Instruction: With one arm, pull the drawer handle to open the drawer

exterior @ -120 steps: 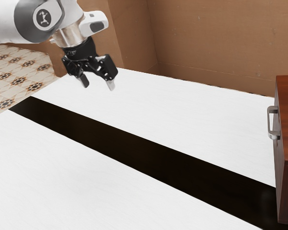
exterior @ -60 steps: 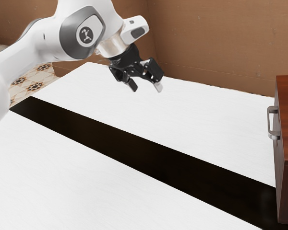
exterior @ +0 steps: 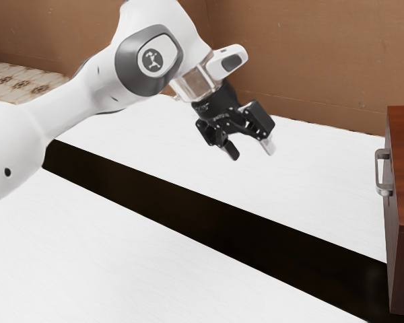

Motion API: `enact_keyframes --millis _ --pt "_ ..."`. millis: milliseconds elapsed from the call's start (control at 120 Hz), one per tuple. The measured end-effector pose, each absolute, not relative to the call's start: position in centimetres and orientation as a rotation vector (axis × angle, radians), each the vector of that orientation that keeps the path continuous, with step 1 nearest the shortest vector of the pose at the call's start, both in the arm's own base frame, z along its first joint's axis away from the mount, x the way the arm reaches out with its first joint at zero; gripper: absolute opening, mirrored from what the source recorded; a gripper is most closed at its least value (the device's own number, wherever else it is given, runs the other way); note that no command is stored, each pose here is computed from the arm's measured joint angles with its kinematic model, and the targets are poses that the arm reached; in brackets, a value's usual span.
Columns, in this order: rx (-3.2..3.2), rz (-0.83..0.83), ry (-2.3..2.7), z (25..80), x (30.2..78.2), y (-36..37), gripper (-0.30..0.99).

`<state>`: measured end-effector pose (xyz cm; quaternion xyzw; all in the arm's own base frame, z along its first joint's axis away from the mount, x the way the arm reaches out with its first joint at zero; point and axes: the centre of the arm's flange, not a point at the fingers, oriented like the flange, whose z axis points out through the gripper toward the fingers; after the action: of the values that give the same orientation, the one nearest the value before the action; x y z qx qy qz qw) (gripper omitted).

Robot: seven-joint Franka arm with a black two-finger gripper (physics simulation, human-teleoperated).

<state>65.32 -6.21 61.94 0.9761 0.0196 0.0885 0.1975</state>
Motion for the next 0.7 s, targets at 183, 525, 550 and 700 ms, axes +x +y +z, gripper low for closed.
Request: enact_keyframes --millis 183,525,550,700 --pt "2.666 0.228 0.076 59.5 67.5 -7.5 0.69" --pt "2.598 0.322 0.012 60.0 69.4 -9.0 0.69" --pt "2.592 0.321 0.019 60.0 69.4 -9.1 0.69" --pt "2.573 0.315 0.061 59.0 70.1 -9.8 0.69"
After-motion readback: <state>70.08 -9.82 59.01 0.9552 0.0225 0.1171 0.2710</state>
